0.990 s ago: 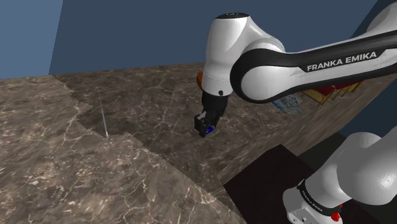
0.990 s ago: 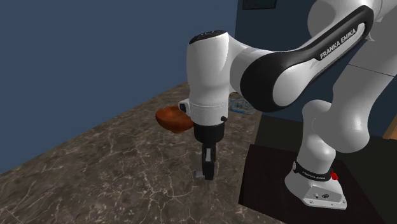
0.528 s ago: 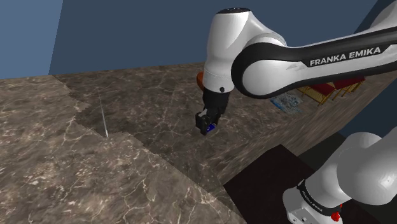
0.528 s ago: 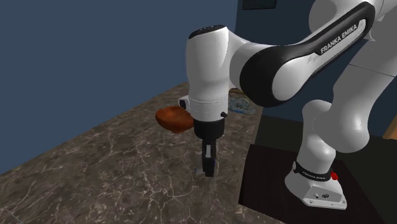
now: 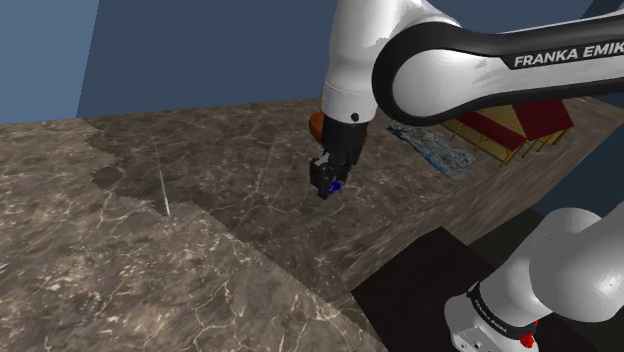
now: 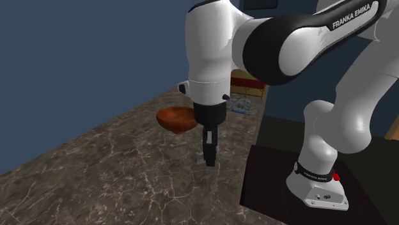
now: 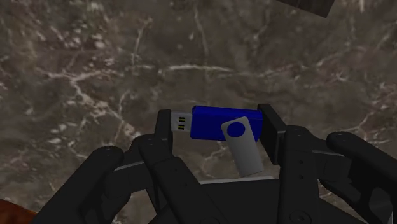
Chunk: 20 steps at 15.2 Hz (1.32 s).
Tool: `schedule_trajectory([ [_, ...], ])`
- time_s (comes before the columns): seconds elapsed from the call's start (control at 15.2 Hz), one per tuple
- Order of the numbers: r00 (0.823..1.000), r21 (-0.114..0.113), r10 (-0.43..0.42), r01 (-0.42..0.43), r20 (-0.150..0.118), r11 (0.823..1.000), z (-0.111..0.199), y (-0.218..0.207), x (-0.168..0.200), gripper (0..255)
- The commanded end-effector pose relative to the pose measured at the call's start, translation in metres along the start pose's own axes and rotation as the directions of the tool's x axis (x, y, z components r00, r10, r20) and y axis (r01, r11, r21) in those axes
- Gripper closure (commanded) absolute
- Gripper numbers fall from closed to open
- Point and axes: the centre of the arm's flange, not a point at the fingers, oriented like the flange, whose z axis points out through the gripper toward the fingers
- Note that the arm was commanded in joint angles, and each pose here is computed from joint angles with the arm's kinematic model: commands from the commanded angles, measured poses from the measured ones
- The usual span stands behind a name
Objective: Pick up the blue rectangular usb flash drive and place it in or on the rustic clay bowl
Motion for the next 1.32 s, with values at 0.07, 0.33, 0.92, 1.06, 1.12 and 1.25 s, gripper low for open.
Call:
schedule_trajectory([
  [0.07, 1.000, 0.000, 0.000, 0.000, 0.000, 1.000, -0.016, 0.001, -0.002, 255],
  [0.33, 1.000, 0.000, 0.000, 0.000, 0.000, 1.000, -0.037, 0.002, -0.003, 255],
  [0.92, 1.000, 0.000, 0.000, 0.000, 0.000, 1.000, -0.085, 0.003, -0.005, 255],
  [1.06, 1.000, 0.000, 0.000, 0.000, 0.000, 1.000, -0.095, 0.004, -0.005, 255],
  [1.12, 1.000, 0.000, 0.000, 0.000, 0.000, 1.000, -0.097, 0.004, -0.005, 255],
  [1.25, 1.000, 0.000, 0.000, 0.000, 0.000, 1.000, -0.098, 0.026, 0.008, 255],
])
